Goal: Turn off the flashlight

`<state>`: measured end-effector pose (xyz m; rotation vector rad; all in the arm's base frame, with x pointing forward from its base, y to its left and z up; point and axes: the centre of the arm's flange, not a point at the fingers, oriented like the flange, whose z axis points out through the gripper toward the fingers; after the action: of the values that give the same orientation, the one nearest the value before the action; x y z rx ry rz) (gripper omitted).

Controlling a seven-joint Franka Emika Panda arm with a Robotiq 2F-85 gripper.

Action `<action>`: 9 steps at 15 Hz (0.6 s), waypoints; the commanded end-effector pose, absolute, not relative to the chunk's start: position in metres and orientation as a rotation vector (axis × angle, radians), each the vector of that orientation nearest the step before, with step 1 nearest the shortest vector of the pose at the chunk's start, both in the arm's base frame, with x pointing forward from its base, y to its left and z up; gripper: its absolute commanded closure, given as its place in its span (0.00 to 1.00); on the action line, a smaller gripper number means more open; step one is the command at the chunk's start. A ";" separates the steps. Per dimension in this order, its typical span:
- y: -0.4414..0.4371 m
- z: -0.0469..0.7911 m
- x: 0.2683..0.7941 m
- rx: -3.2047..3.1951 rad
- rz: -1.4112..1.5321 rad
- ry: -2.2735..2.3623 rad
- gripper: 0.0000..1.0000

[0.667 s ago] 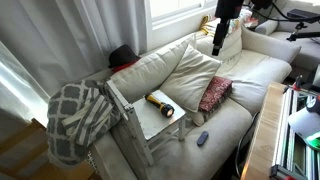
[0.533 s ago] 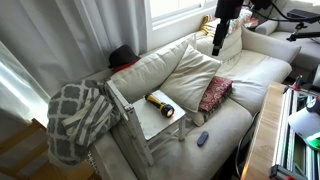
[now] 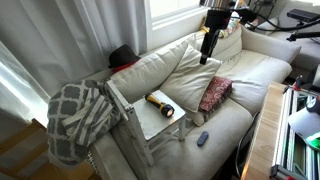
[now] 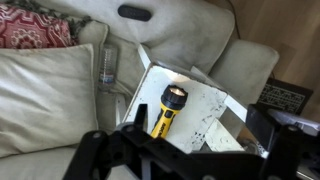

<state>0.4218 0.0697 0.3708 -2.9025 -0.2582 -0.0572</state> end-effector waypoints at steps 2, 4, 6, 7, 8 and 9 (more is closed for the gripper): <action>0.109 0.290 0.489 -2.913 -0.255 -0.200 0.00; 0.118 0.264 0.509 -2.951 -0.334 -0.211 0.00; 0.111 0.284 0.483 -2.938 -0.336 -0.223 0.00; 0.116 0.272 0.488 -2.942 -0.330 -0.227 0.00; 0.117 0.268 0.490 -2.942 -0.320 -0.229 0.00; 0.116 0.270 0.490 -2.941 -0.327 -0.227 0.00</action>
<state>0.4901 0.1160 0.2704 -2.9408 -0.2270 -0.3278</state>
